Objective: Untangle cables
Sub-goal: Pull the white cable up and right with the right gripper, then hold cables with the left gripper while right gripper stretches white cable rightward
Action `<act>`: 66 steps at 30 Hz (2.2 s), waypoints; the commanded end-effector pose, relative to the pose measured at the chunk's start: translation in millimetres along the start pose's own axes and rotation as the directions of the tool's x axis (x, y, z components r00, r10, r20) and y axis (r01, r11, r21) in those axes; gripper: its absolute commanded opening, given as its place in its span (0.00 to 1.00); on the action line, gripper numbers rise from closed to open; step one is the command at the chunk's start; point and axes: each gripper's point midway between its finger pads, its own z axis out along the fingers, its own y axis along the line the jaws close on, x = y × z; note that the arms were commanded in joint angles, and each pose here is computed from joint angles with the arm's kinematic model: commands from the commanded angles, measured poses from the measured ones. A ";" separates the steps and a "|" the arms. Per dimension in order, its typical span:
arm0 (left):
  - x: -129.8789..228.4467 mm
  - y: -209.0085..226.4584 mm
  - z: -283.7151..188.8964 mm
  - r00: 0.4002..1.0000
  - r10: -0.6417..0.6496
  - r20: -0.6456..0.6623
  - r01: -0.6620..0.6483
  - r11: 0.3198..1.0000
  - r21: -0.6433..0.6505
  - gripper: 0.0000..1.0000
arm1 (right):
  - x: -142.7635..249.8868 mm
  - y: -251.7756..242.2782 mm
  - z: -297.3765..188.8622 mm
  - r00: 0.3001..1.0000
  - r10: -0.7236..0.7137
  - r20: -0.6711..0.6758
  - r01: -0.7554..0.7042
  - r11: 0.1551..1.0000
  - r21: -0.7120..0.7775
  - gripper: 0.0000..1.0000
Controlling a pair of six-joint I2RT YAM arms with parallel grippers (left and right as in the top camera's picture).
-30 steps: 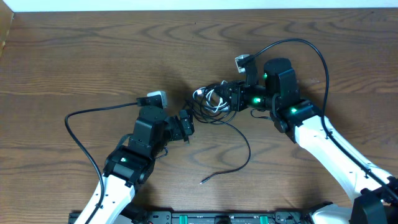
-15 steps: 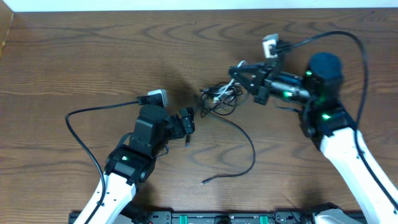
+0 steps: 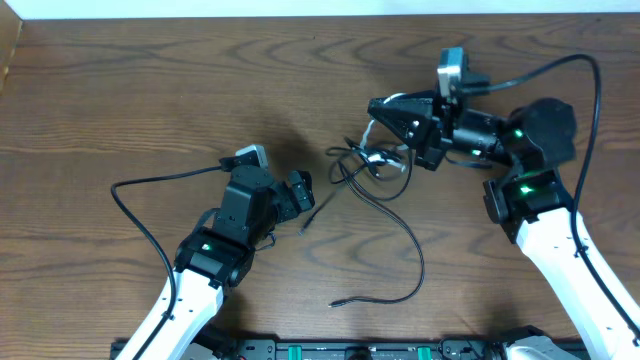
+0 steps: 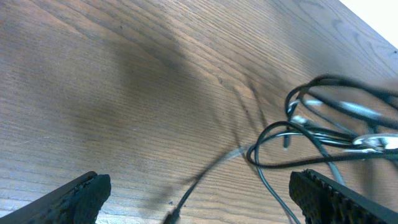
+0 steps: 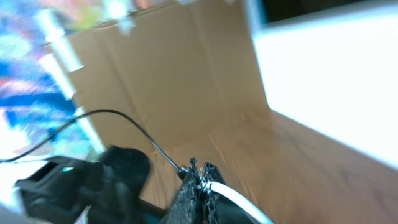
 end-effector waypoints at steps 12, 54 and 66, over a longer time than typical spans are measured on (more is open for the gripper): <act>-7.4 -3.7 -2.0 1.000 -0.017 0.017 0.017 1.000 0.007 0.98 | 125.0 -129.4 -40.0 0.787 0.584 0.202 -0.510 0.430 0.745 0.01; 43.7 -24.9 102.2 0.933 -0.258 -0.250 0.291 0.951 0.103 0.79 | -65.5 53.6 -22.6 0.965 -0.190 0.178 0.224 0.955 -0.195 0.06; 17.6 16.3 95.5 0.975 -0.159 -0.154 0.163 0.987 0.013 0.08 | -34.1 -78.9 -60.7 0.996 0.004 0.084 -0.025 0.968 0.251 0.04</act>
